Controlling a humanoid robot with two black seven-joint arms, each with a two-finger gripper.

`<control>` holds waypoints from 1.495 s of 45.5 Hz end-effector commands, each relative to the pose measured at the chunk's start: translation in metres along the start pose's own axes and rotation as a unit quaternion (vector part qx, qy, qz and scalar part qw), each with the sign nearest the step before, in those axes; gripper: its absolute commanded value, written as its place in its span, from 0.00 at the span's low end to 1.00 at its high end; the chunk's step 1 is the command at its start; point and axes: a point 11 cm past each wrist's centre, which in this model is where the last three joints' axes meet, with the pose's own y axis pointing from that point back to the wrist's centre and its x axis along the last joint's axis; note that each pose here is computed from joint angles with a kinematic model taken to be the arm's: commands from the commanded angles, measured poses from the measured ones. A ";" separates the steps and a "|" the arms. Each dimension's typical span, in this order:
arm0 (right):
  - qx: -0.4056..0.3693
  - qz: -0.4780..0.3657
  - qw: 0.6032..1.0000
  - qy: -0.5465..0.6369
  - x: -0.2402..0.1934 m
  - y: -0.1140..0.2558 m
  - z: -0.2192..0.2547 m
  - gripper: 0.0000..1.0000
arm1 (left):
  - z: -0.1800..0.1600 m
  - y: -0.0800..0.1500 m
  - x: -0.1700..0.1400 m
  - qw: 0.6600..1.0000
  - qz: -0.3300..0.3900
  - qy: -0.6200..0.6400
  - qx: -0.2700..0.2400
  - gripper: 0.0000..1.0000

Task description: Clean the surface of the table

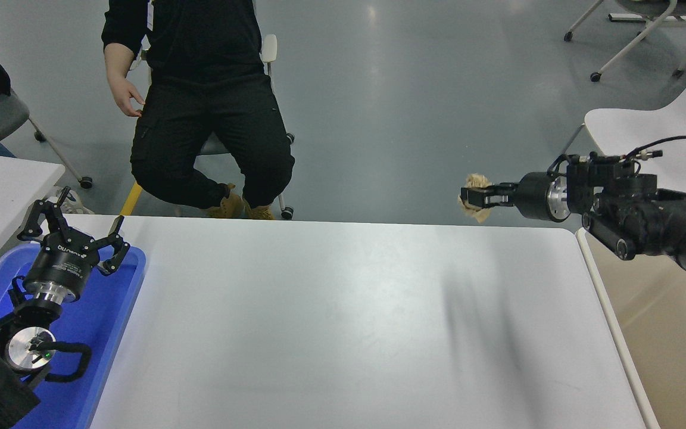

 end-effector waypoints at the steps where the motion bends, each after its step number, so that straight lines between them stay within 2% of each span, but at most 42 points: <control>1: -0.042 0.165 0.979 -0.108 0.056 0.032 0.037 0.00 | 0.000 0.000 0.000 1.000 0.000 0.000 0.000 1.00; 6: -0.066 0.217 0.963 -0.144 0.068 0.054 0.059 0.00 | 0.000 0.000 0.000 1.000 0.000 0.000 0.000 1.00; 11: -0.108 0.282 0.930 -0.208 0.081 0.087 0.090 0.00 | 0.000 0.000 0.000 1.000 0.000 0.000 0.001 1.00; 16: -0.161 0.327 0.886 -0.287 0.070 0.115 0.124 0.00 | 0.000 0.000 0.000 1.000 0.000 0.000 0.000 1.00; 25: -0.209 0.366 0.832 -0.360 0.056 0.149 0.156 0.00 | 0.000 0.000 0.000 1.000 0.000 0.000 0.000 1.00; 37: -0.194 0.432 0.758 -0.449 0.059 0.183 0.176 0.00 | 0.000 0.000 0.000 1.000 0.000 0.000 0.000 1.00; 56: -0.232 0.464 0.671 -0.529 -0.010 0.216 0.208 0.00 | 0.000 0.000 0.000 1.000 0.000 0.000 0.000 1.00; 68: -0.292 0.445 0.668 -0.520 -0.058 0.234 0.220 0.00 | 0.000 0.000 0.000 1.000 0.000 0.000 0.000 1.00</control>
